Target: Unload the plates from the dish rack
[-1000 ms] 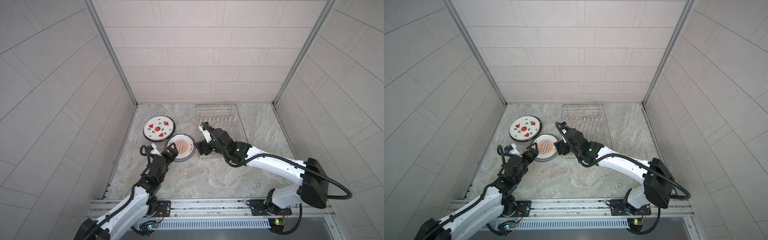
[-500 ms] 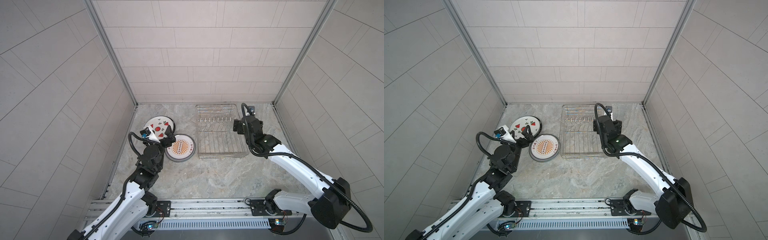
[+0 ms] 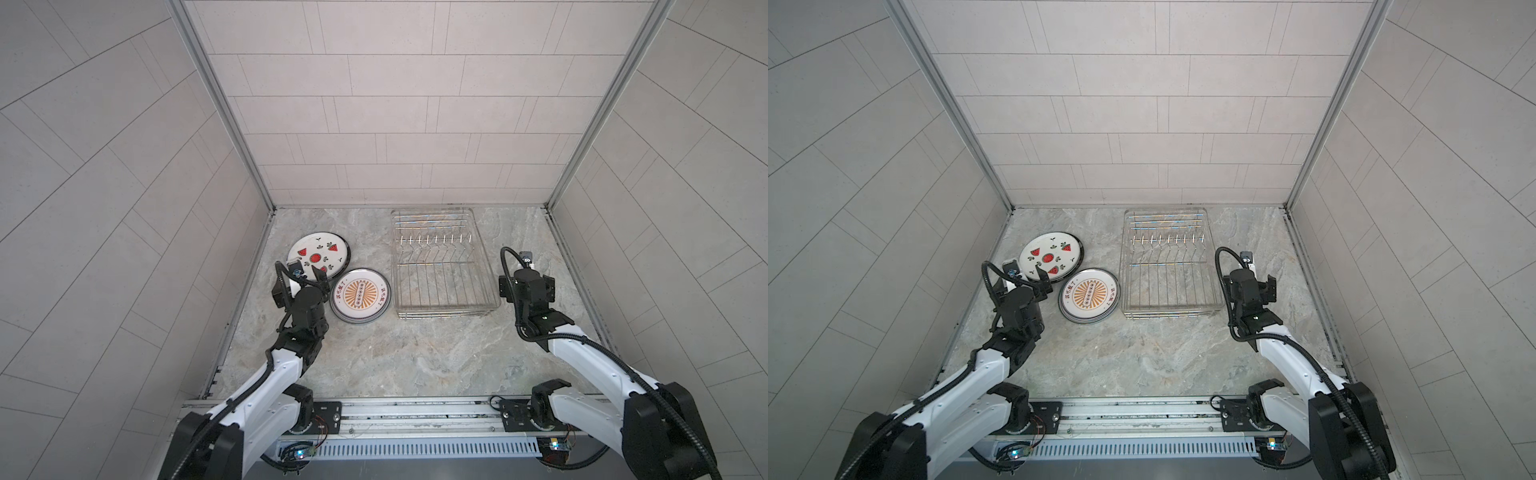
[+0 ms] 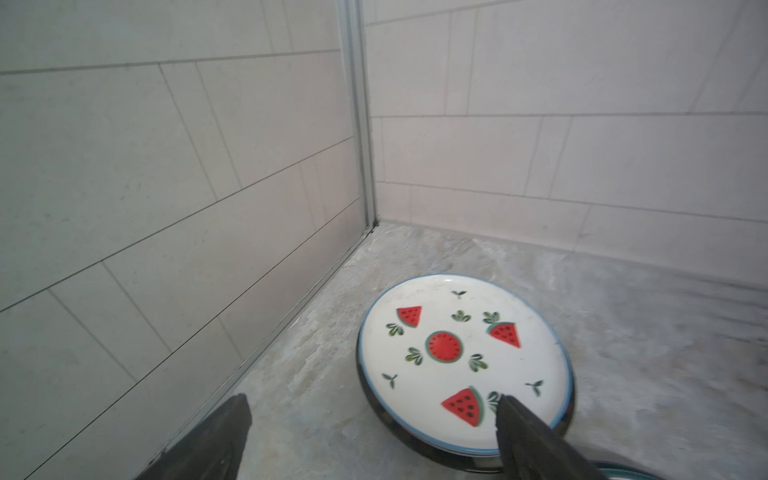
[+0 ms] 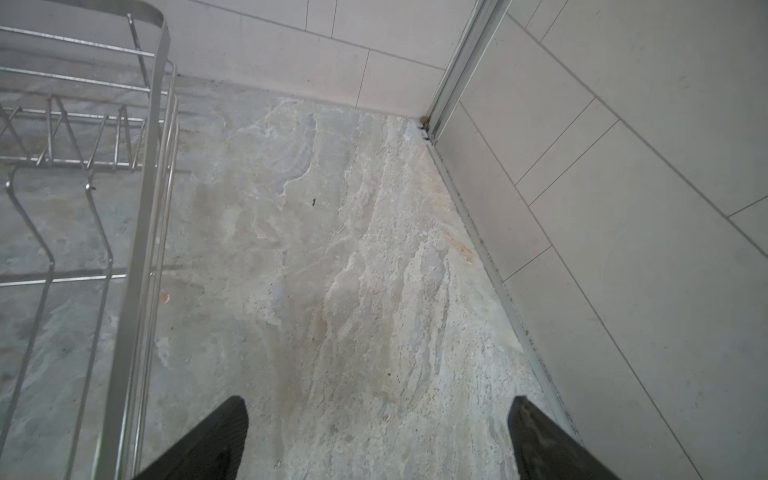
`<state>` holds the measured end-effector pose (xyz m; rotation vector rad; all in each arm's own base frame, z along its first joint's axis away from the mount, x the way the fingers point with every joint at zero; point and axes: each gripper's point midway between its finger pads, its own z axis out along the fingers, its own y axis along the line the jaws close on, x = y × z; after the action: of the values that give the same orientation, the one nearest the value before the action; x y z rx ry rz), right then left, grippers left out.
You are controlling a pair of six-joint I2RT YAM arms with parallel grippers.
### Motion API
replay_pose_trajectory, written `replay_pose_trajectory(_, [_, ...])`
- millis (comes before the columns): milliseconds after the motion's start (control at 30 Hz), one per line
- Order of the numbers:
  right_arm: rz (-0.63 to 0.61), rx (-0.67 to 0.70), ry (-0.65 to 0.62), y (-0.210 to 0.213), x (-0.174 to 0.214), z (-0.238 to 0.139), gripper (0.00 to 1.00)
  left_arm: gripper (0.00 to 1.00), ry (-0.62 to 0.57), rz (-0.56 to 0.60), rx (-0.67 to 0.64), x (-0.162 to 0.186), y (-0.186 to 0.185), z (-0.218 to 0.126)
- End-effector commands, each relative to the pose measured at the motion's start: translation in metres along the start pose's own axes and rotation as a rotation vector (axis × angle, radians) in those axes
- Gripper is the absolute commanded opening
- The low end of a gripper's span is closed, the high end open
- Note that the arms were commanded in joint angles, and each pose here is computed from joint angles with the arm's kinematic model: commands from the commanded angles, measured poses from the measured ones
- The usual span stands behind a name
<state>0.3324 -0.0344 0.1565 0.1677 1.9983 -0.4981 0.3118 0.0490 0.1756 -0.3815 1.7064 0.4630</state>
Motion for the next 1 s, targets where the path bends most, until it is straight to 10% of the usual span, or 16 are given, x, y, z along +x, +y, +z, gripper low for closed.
replay_pose_trajectory(0, [0.075,0.077,-0.082,-0.02,-0.014,0.011,1.0,0.93,-0.039,-0.048,0.051,-0.001,-0.007,0.013])
replay_pose_trajectory(967, [0.074,-0.099,-0.031,0.03,0.034,0.073,1.0,0.99,0.139,0.047,0.09,0.068,-0.043,0.077])
